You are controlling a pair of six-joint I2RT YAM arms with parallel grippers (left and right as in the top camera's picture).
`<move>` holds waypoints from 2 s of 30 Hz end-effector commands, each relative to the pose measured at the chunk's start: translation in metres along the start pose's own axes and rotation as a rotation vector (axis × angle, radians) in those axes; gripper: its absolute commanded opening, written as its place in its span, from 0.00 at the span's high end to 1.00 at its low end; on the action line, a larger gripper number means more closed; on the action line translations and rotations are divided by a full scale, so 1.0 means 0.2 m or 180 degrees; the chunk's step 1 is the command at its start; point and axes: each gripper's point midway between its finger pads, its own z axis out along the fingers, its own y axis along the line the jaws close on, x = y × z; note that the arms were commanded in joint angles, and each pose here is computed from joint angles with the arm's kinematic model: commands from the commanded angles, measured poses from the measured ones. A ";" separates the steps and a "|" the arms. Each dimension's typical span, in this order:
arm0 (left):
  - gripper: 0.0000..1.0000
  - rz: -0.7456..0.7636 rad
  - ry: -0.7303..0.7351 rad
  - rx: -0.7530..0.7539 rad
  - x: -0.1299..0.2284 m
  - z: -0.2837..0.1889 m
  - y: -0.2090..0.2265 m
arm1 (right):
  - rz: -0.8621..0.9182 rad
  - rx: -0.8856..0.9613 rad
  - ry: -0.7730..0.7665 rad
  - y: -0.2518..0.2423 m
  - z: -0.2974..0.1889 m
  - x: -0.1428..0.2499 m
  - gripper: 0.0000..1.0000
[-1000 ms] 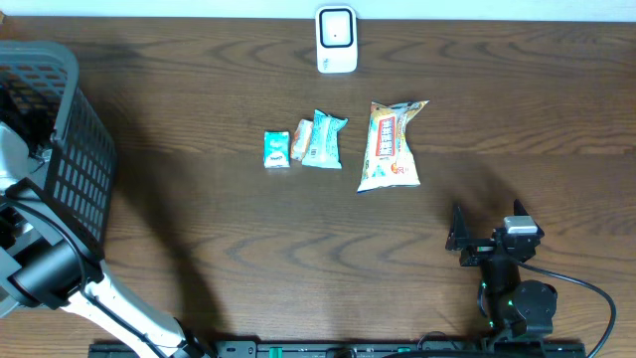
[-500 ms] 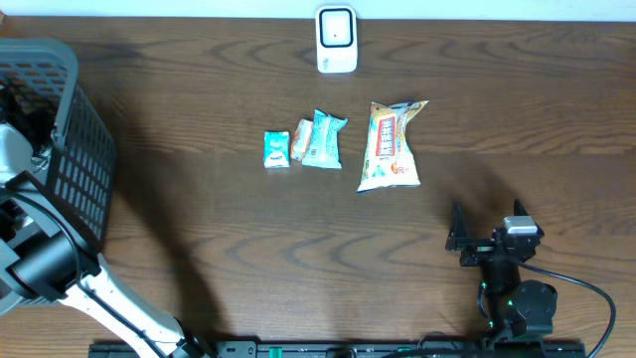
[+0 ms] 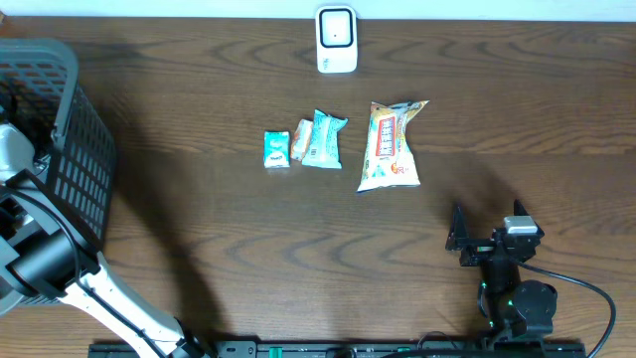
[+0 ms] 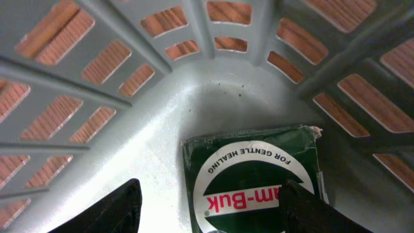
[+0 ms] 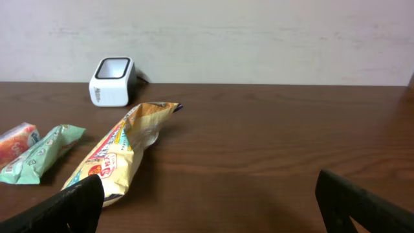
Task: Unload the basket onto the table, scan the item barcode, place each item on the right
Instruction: 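Lower the left gripper onto the green Zam-Buk box and close it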
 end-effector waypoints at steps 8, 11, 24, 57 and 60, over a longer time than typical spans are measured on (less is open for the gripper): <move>0.34 -0.0299 0.0490 0.0244 0.21 0.06 -0.07 | 0.0033 -0.0002 0.0010 0.00 0.00 0.01 0.01; 0.38 -0.0497 0.0606 -0.0323 0.26 0.03 0.08 | 0.0033 -0.0003 0.0010 0.00 0.00 0.01 0.01; 0.37 -0.0870 0.0191 0.0251 0.03 -0.24 -0.02 | 0.0033 -0.0003 0.0011 0.00 0.00 0.01 0.01; 0.36 -0.0731 0.0592 -0.0198 0.26 0.08 0.05 | 0.0033 -0.0003 0.0011 0.00 0.00 0.01 0.01; 0.37 -0.0730 0.0593 -0.0199 0.26 0.08 0.05 | 0.0033 -0.0003 0.0011 0.00 0.00 0.01 0.01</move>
